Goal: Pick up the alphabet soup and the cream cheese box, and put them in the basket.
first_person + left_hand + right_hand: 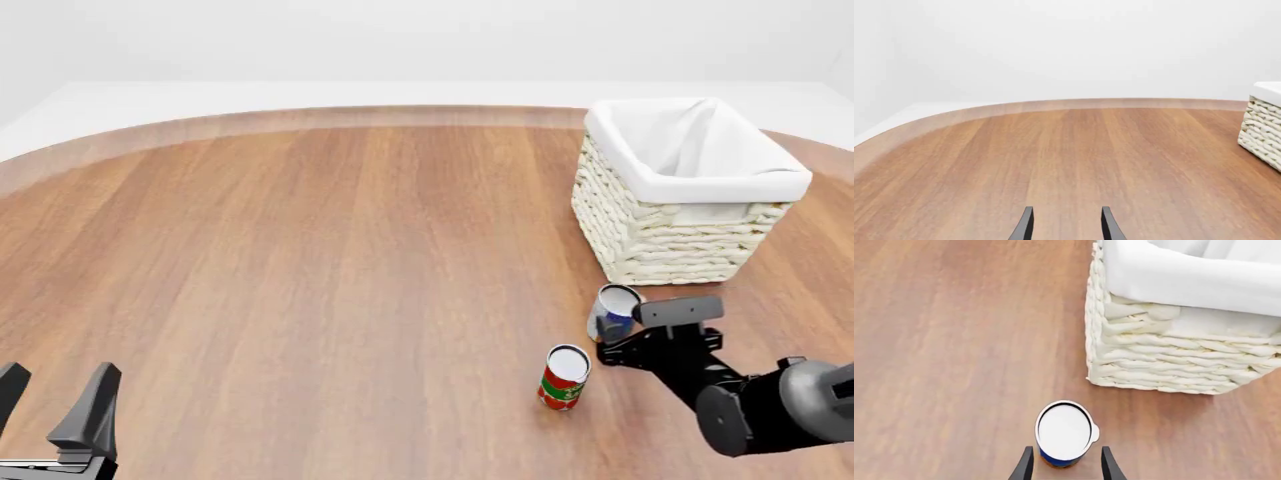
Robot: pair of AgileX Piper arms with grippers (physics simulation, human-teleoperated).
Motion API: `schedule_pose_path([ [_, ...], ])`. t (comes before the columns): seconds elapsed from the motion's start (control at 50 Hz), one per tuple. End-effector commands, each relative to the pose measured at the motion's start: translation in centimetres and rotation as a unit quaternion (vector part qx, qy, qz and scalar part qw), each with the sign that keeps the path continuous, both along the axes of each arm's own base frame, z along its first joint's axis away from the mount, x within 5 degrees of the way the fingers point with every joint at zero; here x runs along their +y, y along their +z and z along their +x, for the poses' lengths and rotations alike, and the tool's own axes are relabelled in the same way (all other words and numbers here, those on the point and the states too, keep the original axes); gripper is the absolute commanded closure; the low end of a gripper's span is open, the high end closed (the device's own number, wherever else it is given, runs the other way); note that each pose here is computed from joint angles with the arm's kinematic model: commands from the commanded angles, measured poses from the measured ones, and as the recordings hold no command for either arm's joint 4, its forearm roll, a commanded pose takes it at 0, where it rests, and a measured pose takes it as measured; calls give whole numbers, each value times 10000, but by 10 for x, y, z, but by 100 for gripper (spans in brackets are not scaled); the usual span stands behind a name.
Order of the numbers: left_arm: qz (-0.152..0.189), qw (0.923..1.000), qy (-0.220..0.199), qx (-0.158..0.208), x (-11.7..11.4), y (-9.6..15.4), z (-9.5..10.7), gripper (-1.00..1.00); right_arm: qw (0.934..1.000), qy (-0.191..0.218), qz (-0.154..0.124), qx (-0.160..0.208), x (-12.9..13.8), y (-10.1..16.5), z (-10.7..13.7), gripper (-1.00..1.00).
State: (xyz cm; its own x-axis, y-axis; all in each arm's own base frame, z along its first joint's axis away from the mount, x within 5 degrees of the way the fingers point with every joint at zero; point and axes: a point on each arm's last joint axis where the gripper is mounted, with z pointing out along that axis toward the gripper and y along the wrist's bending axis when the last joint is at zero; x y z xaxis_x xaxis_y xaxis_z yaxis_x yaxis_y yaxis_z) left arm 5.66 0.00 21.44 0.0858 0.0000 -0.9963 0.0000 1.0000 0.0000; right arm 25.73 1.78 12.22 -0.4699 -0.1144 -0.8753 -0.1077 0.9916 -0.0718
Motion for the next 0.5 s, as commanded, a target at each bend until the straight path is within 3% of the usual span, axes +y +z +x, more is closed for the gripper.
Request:
schedule_pose_path([
  [0.02,0,10000,0,0,0,0,0,-100,10000,-15,13,74,0,-7,2,-100],
  [0.5,0,10000,0,0,0,0,0,-100,9996,-36,73,271,1,-26,8,-100],
])
